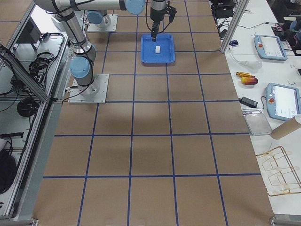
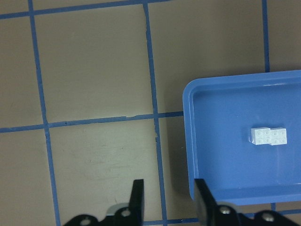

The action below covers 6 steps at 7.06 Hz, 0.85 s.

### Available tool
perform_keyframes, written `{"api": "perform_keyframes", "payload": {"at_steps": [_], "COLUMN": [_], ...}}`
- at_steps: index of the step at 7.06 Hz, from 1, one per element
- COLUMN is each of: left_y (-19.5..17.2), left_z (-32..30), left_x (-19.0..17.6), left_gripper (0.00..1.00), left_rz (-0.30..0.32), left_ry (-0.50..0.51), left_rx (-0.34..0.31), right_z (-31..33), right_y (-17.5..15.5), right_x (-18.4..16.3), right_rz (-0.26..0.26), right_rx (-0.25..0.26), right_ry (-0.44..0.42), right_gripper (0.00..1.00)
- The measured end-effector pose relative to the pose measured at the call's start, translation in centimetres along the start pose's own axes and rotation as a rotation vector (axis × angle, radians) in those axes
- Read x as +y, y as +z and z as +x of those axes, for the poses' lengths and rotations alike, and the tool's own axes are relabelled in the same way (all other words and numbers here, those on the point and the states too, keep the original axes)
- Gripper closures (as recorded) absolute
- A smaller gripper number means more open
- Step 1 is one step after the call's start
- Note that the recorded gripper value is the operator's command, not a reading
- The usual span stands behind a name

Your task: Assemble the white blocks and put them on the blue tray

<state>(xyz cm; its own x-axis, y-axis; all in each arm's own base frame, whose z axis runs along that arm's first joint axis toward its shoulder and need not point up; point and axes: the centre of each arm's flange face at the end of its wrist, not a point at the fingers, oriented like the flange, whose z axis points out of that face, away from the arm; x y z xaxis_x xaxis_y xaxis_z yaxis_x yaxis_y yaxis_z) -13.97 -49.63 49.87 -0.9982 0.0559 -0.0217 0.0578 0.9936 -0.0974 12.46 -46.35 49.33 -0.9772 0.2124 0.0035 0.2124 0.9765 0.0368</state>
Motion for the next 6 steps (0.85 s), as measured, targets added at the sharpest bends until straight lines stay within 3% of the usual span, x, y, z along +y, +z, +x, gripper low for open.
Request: {"api": "perform_keyframes", "payload": {"at_steps": [6], "left_y": [-0.8], "left_z": [-2.2], "left_x": [0.3], "left_gripper": [0.00], "left_rz": [-0.034], "left_ry": [-0.056], "left_rx": [0.003], "right_z": [0.1], "right_y": [-0.1], "right_x": [-0.1], "right_rz": [-0.001], "right_rx": [0.001], "right_ry": [0.001], "right_gripper": [0.00]}}
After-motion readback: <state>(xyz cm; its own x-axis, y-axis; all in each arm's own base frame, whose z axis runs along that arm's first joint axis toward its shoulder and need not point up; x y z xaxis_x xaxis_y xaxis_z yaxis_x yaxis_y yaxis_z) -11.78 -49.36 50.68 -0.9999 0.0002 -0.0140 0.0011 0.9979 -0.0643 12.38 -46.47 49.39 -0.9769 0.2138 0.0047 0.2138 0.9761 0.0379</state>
